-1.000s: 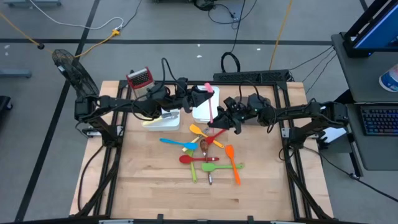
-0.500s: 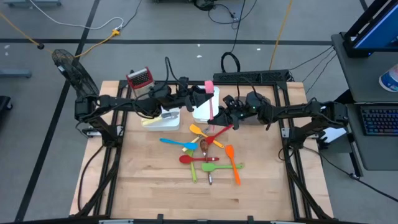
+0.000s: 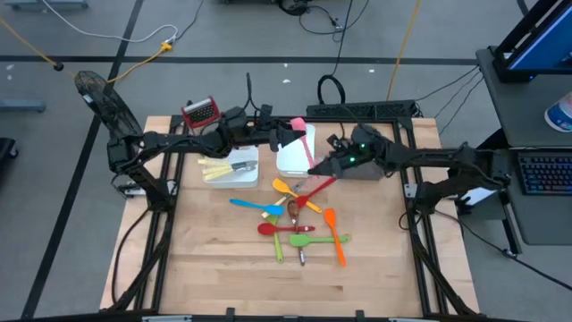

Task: Pick & Place Kitchen Items
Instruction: Put the pink spatula into the black bin

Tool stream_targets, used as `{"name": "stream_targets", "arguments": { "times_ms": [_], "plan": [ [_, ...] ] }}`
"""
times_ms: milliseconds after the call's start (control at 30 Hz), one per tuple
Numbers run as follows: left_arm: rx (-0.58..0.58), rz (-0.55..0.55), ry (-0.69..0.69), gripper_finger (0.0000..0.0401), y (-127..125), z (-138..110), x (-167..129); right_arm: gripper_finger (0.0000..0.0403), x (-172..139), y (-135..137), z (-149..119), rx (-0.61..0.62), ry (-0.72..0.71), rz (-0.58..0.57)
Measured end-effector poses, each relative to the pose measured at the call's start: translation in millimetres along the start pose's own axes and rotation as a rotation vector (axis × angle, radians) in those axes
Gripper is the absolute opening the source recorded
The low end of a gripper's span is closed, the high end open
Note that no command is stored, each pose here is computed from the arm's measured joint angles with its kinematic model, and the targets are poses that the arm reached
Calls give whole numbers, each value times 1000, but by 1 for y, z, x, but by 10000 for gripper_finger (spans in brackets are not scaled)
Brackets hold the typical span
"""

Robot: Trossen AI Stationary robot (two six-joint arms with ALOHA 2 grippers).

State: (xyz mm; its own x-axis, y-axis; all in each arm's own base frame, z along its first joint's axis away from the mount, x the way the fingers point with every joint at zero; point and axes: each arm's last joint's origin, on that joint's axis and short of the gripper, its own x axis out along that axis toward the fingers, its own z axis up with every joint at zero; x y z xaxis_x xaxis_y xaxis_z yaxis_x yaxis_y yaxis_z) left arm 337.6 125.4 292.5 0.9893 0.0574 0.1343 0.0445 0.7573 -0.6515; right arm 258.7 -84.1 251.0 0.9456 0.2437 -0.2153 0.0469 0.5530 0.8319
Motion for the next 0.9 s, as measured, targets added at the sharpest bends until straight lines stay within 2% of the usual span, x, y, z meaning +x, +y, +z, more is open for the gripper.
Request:
{"name": "stream_targets", "arguments": {
  "times_ms": [233, 333, 533, 733, 900],
  "plan": [
    [-16, 56, 29, 258, 9, 1, -2, 28, -43, 1, -3, -3, -7, -207],
    [-13, 46, 23, 257, 8, 2, -3, 28, -61, -1, -8, 21, -37, -351],
    [-11, 44, 20, 257, 8, 3, -3, 28, -90, -1, -23, -12, -36, -595],
    [-13, 59, 14, 257, 9, 3, -3, 28, -109, 2, -34, -113, -47, -800],
    [-13, 63, 11, 257, 9, 3, -3, 28, -119, 1, -39, -269, -5, -968]
  ]
}}
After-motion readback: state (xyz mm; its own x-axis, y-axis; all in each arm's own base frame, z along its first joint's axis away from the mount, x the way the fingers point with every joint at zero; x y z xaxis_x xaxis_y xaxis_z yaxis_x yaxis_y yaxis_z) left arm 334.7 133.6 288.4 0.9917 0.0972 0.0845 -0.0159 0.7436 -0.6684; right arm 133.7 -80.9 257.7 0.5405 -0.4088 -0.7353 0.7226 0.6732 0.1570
